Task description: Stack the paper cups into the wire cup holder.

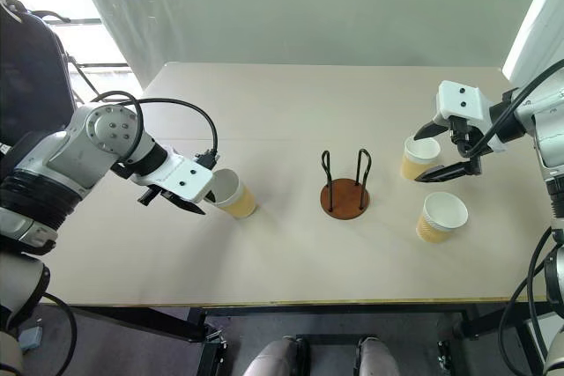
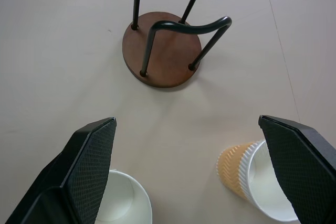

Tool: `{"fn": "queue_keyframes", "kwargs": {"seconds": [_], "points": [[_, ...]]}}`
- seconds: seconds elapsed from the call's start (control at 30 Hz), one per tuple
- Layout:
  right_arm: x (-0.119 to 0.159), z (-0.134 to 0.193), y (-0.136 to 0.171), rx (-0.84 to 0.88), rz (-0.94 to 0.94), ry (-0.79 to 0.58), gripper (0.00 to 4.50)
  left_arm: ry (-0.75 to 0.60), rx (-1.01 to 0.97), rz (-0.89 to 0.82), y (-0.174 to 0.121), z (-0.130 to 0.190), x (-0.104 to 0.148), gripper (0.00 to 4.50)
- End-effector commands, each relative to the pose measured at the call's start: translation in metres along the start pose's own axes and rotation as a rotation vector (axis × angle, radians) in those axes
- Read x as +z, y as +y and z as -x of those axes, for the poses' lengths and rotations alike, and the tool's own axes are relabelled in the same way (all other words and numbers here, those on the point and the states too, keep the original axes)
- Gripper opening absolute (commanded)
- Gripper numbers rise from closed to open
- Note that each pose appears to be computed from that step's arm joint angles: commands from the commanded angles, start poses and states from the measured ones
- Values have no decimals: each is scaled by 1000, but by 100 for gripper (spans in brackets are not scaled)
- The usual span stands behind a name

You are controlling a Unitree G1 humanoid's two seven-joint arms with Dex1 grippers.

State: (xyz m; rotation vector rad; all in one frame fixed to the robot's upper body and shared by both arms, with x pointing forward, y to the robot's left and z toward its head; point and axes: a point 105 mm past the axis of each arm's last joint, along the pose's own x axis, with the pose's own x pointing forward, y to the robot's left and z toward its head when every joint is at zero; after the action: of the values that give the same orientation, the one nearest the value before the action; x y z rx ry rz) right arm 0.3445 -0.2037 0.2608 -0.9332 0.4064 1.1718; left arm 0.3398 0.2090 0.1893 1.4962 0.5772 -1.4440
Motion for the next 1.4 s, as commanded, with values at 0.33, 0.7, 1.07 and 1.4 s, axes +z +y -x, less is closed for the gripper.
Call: {"fn": "queue_keyframes", "kwargs": {"seconds": [0.33, 0.7, 1.07, 1.4], "points": [[3, 6, -3, -13, 3, -25, 450, -92, 77, 130, 21, 26, 6, 3], [5, 14, -2, -22, 9, -58, 450, -382, 190, 245, 67, 62, 50, 3], [3, 20, -3, -37, 1, -44, 450, -418, 296, 175, 112, 93, 79, 3], [2, 22, -1, -30, -4, -41, 450, -412, 310, 76, 131, 107, 113, 3]]}}
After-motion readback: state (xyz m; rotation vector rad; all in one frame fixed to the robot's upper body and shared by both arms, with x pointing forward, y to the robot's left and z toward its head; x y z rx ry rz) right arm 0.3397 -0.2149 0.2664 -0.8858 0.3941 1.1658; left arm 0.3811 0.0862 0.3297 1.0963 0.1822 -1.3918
